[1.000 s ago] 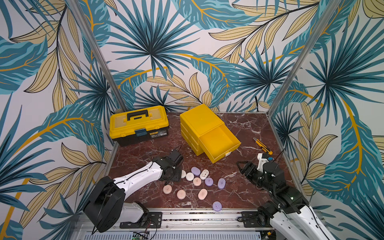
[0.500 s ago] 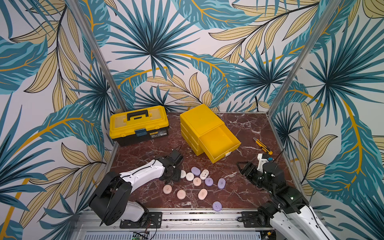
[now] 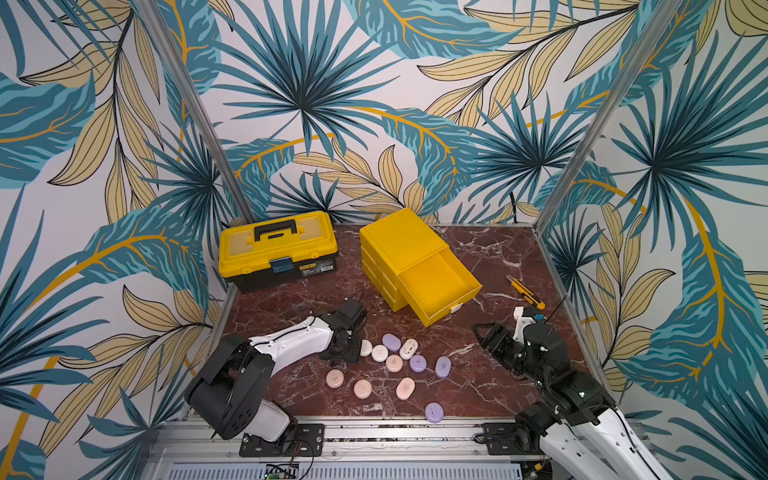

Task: Put the bluetooth earphones in the drawer according to color
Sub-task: Pick up the Bluetooth earphone from the center of the board, then place the bluetooth earphone in the drawer.

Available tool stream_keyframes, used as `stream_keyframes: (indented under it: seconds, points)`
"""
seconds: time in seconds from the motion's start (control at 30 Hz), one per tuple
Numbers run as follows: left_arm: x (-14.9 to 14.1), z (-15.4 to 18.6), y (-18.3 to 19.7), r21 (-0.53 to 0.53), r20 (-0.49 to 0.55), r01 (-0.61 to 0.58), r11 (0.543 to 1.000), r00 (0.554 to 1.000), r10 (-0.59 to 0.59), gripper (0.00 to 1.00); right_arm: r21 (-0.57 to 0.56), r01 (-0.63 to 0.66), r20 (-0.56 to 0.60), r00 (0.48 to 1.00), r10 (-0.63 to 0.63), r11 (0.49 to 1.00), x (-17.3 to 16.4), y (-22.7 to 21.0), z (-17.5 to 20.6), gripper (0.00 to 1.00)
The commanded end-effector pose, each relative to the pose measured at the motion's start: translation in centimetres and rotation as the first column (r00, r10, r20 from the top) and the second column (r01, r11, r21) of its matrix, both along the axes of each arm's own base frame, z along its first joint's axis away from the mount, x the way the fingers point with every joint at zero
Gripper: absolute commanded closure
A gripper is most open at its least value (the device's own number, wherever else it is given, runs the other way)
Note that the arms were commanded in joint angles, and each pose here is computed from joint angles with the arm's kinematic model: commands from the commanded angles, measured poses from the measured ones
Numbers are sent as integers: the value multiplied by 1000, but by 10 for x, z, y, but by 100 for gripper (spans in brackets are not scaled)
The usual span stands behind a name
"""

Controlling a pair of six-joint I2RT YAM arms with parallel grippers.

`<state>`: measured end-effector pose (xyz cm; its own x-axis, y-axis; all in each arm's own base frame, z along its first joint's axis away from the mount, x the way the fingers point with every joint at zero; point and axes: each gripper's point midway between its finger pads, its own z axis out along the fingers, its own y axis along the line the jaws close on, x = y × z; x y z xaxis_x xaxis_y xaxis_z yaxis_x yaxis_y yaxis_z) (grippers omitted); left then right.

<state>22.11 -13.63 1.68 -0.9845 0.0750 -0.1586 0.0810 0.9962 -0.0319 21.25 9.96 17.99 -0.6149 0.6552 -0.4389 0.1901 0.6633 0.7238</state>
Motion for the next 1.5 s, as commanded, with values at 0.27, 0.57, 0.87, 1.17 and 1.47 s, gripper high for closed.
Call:
stream_keyframes:
  seconds: [0.27,0.57,0.87,1.17,1.47]
  points:
    - [15,1,-10,-16,23,27,1000,999,-26,39,-18,14,0,1000,-14,1000,0,-4,-3,24]
    - [14,1,-10,-17,21,30,999,999,-30,53,-15,13,0,1000,-13,1000,0,-4,-4,24]
    - [11,50,-22,-36,111,87,996,990,-83,63,-14,51,25,998,-51,999,-2,-12,1,25]
    - [11,156,-37,-53,296,164,985,945,-141,66,-20,91,39,995,-90,996,-4,-20,4,25]
    - [36,266,-136,-112,496,386,916,820,-285,68,-46,189,66,980,-186,981,-17,-46,10,25]
